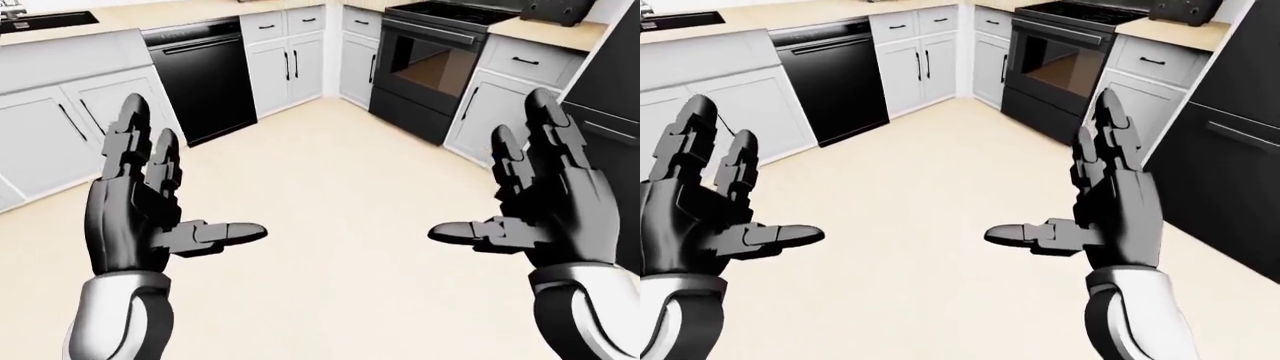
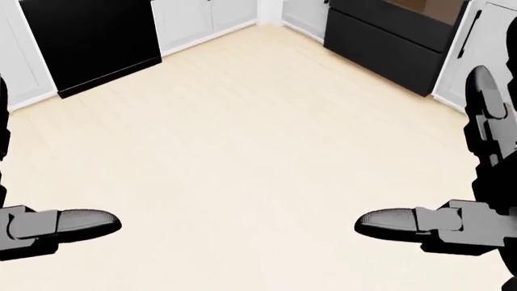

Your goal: Navigate to the stove.

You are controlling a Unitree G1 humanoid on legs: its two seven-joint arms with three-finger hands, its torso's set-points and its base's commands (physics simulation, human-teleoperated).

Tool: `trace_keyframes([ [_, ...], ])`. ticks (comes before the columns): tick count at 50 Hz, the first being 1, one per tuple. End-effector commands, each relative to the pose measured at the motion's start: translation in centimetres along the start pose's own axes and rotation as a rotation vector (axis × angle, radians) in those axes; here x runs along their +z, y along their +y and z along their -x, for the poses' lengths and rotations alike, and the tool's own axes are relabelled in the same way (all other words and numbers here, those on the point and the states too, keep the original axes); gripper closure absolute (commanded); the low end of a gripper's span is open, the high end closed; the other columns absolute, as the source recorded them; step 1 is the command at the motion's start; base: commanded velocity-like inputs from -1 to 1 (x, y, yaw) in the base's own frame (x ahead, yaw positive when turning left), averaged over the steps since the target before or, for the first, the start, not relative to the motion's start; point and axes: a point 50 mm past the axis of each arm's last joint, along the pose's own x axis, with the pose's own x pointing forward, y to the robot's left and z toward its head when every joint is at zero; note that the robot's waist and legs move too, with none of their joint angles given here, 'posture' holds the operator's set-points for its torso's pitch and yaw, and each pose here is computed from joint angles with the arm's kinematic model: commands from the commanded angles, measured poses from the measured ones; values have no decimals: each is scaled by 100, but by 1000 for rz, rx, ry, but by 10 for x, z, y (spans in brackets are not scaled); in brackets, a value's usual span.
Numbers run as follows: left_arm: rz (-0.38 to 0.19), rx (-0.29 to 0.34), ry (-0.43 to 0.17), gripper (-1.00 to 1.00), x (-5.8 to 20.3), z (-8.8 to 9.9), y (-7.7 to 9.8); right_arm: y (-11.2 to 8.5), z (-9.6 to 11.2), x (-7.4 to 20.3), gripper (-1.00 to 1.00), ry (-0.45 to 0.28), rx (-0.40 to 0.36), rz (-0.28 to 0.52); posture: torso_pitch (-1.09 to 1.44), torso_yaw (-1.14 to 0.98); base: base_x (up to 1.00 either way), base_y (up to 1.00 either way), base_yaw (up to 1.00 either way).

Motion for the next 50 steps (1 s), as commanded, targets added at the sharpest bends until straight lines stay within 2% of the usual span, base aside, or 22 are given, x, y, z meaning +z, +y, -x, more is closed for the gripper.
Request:
trace_keyframes([
  [1, 5, -20, -48, -100, 6, 0, -3, -2, 0, 6, -100, -44, -12, 1, 0, 0, 16, 0, 0],
  [50, 1, -19, -45, -100, 6, -2, -3, -2, -1, 9, -100, -44, -12, -4, 0, 0, 13, 0, 0],
])
